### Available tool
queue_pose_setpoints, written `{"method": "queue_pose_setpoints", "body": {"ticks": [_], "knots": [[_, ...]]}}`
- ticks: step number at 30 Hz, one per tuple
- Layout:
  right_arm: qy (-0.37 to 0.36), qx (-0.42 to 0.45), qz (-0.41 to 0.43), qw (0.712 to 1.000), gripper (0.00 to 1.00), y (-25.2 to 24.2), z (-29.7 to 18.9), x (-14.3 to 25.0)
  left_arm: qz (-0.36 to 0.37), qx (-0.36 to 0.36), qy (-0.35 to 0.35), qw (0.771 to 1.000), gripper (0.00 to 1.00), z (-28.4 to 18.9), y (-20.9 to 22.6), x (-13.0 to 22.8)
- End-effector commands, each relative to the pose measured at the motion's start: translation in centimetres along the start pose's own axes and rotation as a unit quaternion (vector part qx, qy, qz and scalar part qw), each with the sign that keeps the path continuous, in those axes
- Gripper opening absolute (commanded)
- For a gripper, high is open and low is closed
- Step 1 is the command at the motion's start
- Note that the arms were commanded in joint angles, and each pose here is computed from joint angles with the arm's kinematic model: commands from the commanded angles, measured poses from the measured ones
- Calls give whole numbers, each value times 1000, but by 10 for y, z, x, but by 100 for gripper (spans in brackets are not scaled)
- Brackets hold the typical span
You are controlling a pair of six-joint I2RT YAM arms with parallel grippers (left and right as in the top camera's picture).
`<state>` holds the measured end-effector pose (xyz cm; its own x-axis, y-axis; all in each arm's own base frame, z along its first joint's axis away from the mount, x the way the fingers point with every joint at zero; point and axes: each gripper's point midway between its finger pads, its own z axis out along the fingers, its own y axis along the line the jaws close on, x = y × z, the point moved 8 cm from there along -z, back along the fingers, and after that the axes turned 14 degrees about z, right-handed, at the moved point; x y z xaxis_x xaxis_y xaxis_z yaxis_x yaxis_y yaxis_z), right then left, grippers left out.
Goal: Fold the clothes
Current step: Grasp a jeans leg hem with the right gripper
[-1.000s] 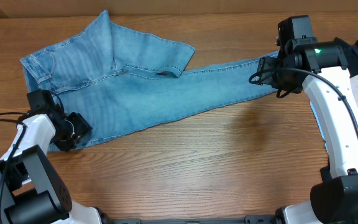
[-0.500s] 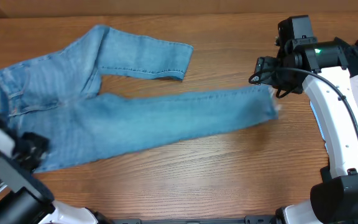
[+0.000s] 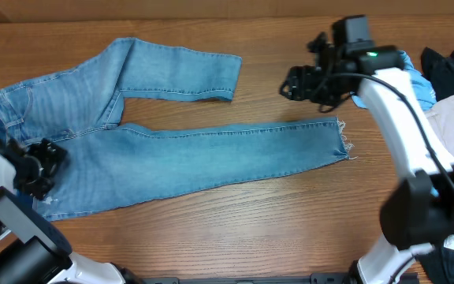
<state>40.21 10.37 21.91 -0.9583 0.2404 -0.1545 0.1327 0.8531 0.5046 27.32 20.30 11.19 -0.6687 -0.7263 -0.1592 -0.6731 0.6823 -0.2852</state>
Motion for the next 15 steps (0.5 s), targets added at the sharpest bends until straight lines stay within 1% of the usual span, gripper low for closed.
{"method": "queue_pose_setpoints", "body": {"ticks": [1,6,15], "knots": [[36,-71,-30,996,78,16,39,-5,41,-22,12,999,91,8,-15,5],[33,-97,-34,994,77,20,92,-17,60,-26,20,998,91,11,-26,9],[11,-131,-47,990,77,35,161,-21,59,-29,42,997,92,11,-27,17]]}}
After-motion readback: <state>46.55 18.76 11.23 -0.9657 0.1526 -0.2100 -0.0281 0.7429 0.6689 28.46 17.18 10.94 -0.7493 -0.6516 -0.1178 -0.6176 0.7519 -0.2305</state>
